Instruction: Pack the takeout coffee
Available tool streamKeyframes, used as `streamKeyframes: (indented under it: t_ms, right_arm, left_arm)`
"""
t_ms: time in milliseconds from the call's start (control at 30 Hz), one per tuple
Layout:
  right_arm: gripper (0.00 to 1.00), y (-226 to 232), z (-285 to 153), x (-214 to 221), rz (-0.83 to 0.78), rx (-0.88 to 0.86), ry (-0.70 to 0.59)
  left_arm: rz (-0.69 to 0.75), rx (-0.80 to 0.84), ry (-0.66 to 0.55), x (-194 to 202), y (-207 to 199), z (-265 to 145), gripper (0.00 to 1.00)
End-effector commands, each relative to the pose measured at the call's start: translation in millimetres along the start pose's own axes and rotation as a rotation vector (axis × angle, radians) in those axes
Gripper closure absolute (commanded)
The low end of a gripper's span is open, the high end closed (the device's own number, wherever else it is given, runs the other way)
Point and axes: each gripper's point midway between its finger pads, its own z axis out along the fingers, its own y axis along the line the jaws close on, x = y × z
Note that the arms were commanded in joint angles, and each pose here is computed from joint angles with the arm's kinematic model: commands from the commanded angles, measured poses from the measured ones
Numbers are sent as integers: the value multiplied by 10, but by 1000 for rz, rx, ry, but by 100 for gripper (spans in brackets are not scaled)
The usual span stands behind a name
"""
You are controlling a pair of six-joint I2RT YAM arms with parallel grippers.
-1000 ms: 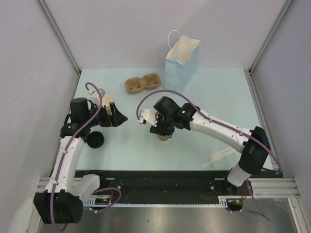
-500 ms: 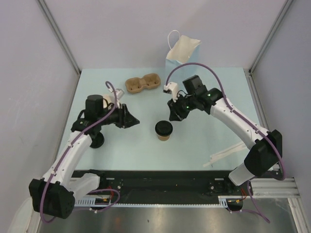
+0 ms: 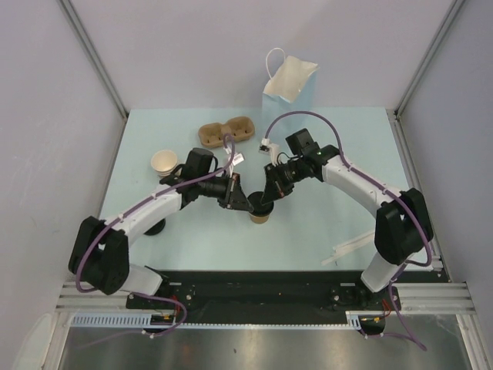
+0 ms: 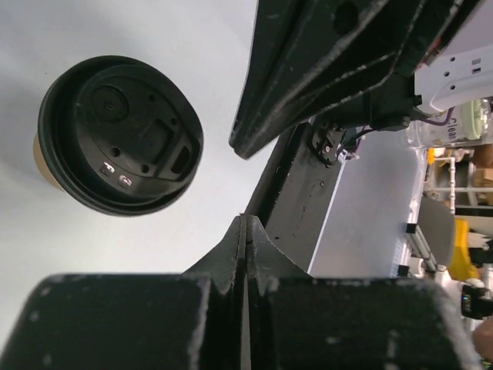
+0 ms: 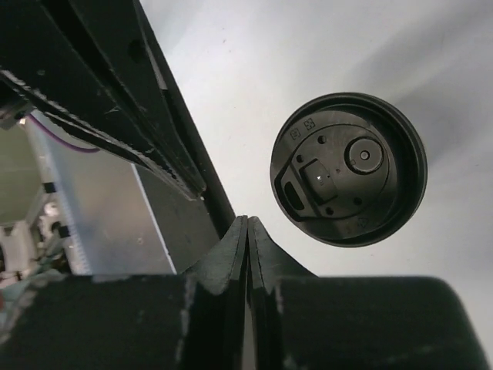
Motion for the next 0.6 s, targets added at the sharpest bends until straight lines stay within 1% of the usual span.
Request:
streamKeyframes:
  t_ms: [0, 233, 567]
  right_arm:
    - [96, 71, 11, -81, 77, -100, -33]
    - [98, 14, 98, -54, 154, -163, -22]
    - [98, -154, 306, 177, 252, -202, 49]
  left_arm:
    - [32, 102, -48, -272, -147, 80, 100]
    - [-22, 118, -27, -294, -14, 239, 100]
    - [-108, 76, 42, -23, 311, 385, 100]
